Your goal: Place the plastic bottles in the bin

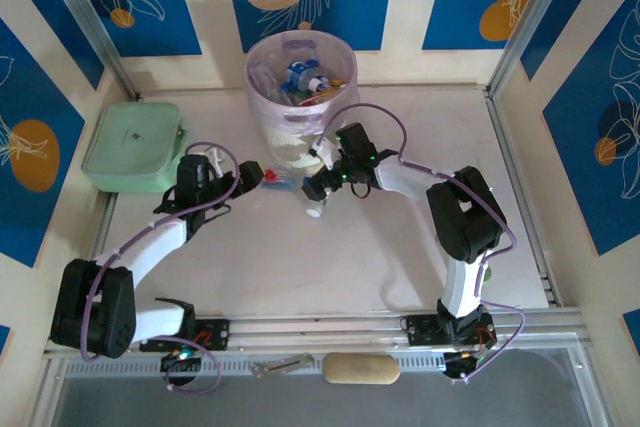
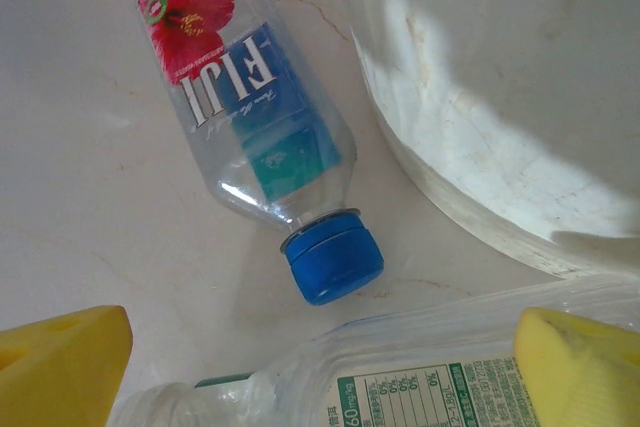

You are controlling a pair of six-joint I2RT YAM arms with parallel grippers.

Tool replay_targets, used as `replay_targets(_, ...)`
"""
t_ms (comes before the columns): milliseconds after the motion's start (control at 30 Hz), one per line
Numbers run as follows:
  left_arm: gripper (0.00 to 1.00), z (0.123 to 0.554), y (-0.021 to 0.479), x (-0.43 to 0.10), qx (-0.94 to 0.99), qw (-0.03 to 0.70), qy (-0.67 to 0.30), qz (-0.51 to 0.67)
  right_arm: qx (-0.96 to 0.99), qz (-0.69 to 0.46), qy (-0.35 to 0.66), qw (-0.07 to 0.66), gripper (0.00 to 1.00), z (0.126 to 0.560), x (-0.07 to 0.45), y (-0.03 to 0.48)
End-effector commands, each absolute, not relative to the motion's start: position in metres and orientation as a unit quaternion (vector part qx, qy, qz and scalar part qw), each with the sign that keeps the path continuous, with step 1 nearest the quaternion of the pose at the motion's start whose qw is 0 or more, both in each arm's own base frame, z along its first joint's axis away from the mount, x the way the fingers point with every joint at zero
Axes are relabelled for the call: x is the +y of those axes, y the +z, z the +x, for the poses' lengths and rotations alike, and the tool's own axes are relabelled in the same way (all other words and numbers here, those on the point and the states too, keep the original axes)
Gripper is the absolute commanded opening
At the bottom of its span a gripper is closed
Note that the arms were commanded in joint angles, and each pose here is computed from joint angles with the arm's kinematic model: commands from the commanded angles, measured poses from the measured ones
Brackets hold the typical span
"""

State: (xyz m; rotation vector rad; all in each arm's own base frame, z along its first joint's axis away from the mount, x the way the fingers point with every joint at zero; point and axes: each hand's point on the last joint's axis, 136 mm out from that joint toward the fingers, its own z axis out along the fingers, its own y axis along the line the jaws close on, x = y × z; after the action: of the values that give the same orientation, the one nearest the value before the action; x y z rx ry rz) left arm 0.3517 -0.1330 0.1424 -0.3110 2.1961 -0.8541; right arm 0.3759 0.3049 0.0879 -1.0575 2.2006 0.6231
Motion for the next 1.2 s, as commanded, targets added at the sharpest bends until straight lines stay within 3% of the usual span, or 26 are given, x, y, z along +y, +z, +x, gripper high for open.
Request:
replay_targets(0,0.99,0.351,0.139,-0.128,0.856,0.376,-0.331,-0.127,0.824,-0.413,0.227,0.314,0.99,0.372,0.31,0.097)
replay_targets(133,0.99,0.352,0.138,-0.13,0.856,0.374,-0.334,-0.126,0.839,-0.391,0.19,0.326,0.99,0.367,0.31,0.113)
replay_targets(267,0.99,0.354,0.137,-0.13,0.855,0.375,-0.335,-0.126,0.911,-0.266,0.141,0.283,0.99,0.363,0.302,0.131)
replay_targets(600,0.99,0.354,0.134,-0.133,0.857,0.373,-0.338,-0.115,0.966,-0.071,-0.042,0.246,0.99,0.343,0.26,0.115)
replay_targets(1167,1.0,0.347,0.13,-0.13,0.86,0.373,-0.329,-0.112,0.976,0.03,0.01,0.217,0.99,0.364,0.275,0.068)
